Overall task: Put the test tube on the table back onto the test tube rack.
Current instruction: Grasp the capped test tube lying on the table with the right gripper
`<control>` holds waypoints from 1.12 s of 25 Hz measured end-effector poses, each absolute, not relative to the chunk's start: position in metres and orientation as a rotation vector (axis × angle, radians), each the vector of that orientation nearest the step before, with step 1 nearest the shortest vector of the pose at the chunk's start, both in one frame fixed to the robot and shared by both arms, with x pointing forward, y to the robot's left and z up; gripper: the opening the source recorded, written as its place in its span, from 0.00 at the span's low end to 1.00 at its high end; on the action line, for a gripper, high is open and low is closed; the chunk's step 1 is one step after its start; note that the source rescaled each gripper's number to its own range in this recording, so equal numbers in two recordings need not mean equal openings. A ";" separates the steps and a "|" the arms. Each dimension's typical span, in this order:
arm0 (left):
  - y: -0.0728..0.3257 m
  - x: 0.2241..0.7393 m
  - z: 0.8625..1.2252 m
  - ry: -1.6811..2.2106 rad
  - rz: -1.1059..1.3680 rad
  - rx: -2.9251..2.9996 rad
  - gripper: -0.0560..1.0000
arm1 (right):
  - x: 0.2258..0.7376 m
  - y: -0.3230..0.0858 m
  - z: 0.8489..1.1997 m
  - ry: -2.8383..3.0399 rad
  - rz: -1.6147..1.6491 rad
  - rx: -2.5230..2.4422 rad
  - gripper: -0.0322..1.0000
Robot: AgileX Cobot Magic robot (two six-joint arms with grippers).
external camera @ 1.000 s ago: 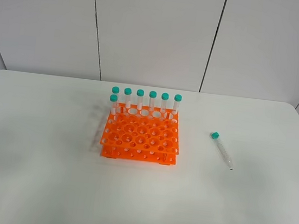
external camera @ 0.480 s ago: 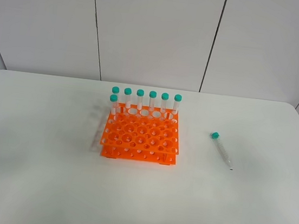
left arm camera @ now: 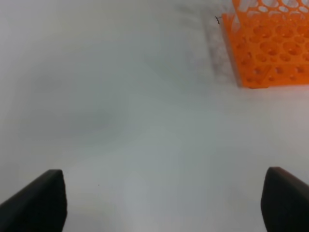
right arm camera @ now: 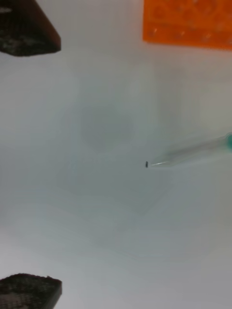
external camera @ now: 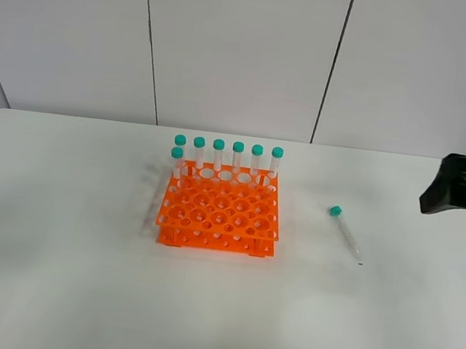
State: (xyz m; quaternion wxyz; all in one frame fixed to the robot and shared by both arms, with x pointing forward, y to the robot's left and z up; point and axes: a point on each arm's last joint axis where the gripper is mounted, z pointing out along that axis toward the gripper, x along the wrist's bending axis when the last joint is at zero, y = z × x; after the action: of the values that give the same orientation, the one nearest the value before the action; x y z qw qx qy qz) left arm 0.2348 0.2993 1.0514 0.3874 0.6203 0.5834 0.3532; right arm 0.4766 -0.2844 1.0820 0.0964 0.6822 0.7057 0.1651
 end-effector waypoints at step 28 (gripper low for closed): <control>0.299 0.235 1.051 1.485 0.899 1.578 1.00 | 0.601 -0.248 0.998 2.313 0.357 1.845 1.00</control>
State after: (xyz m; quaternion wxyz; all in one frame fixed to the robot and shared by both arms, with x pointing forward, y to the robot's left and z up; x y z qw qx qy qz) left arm 0.2348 0.2993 1.0514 0.3874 0.6203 0.5834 0.3532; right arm 0.6006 -0.2482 0.9978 0.0805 0.6170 0.7737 0.1194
